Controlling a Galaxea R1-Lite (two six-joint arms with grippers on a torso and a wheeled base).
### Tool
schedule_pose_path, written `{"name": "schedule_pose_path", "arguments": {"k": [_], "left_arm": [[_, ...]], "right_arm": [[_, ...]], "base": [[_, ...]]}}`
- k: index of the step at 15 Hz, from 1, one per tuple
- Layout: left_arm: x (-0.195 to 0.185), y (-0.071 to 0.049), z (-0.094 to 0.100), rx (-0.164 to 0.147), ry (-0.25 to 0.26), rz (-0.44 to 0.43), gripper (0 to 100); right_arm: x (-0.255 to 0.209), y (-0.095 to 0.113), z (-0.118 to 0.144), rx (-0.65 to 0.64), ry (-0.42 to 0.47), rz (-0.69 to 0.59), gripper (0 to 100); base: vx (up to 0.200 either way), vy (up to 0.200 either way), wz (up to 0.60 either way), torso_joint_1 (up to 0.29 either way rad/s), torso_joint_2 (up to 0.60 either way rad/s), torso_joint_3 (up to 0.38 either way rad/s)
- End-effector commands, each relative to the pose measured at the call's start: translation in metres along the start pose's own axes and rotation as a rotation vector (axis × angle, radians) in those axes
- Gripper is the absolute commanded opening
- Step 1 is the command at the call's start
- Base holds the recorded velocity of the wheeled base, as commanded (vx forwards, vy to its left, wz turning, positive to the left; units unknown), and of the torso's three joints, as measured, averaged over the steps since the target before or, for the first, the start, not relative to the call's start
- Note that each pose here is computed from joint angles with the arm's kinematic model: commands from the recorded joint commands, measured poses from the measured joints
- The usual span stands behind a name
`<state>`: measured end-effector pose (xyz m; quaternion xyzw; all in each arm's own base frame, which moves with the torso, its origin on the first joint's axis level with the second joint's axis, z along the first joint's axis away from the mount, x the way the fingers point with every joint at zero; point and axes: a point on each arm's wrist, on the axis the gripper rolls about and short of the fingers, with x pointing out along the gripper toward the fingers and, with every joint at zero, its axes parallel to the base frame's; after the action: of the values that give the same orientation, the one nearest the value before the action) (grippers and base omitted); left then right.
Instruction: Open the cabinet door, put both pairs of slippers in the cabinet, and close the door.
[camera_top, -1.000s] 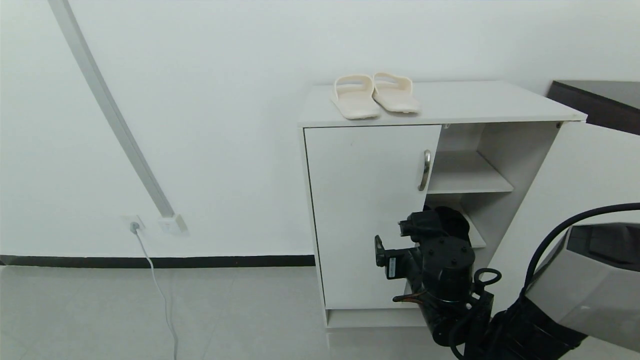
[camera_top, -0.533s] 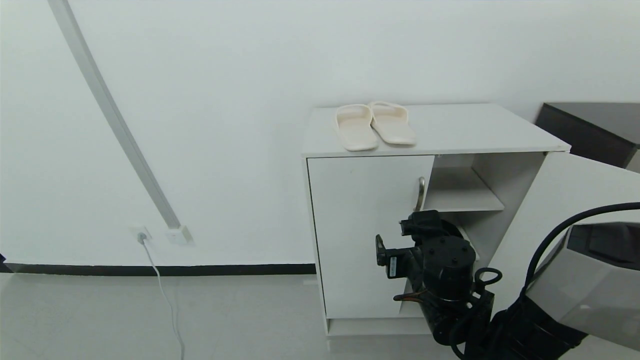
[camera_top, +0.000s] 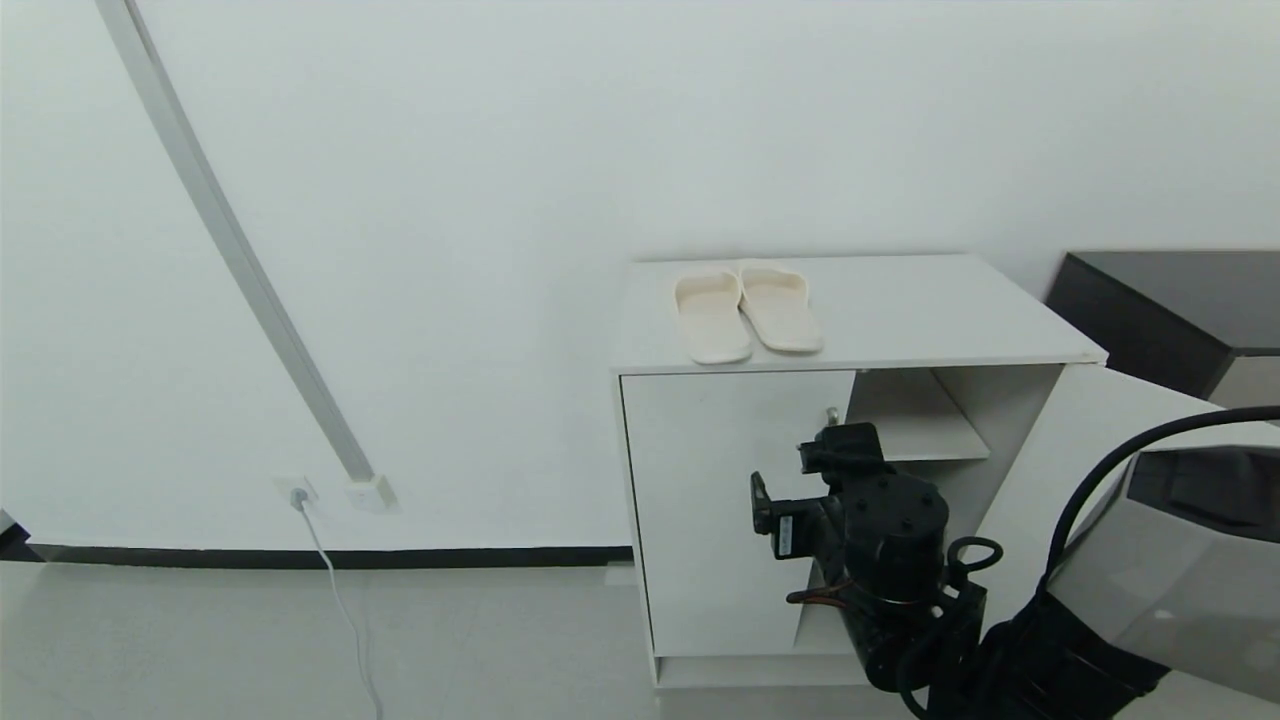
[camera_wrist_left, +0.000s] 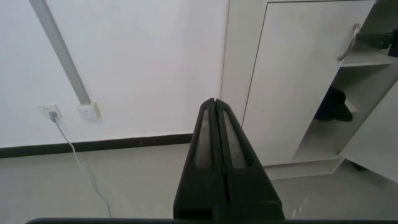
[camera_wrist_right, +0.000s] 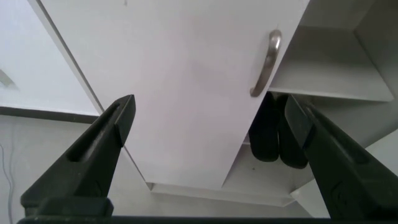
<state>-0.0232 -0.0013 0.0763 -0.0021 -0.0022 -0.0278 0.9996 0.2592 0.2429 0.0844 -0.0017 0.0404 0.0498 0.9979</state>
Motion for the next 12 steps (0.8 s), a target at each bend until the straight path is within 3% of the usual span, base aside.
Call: {"name": "schedule_pose_path", "arguments": {"k": [1, 7, 10, 12], "left_arm": [[0.000, 0.000, 0.000, 0.000, 0.001, 0.000, 0], [0.000, 0.000, 0.000, 0.001, 0.001, -0.001, 0], [0.000, 0.000, 0.000, 0.001, 0.001, 0.000, 0], [0.000, 0.000, 0.000, 0.007, 0.001, -0.001, 0]], "right_arm": [[0.002, -0.001, -0.003, -0.005, 0.007, -0.006, 100], [0.004, -0.005, -0.005, -0.002, 0.011, -0.004, 100], [0.003, -0.007, -0.005, -0.026, 0.002, 0.017, 100], [0.014, -0.009, 0.010, -0.023, -0.013, 0.035, 100]], "base": [[0.000, 0.000, 0.00, 0.246, -0.57, -0.325], [0.000, 0.000, 0.00, 0.247, -0.56, -0.318], [0.000, 0.000, 0.00, 0.082, -0.17, -0.095], [0.000, 0.000, 0.00, 0.000, 0.00, 0.000]]}}
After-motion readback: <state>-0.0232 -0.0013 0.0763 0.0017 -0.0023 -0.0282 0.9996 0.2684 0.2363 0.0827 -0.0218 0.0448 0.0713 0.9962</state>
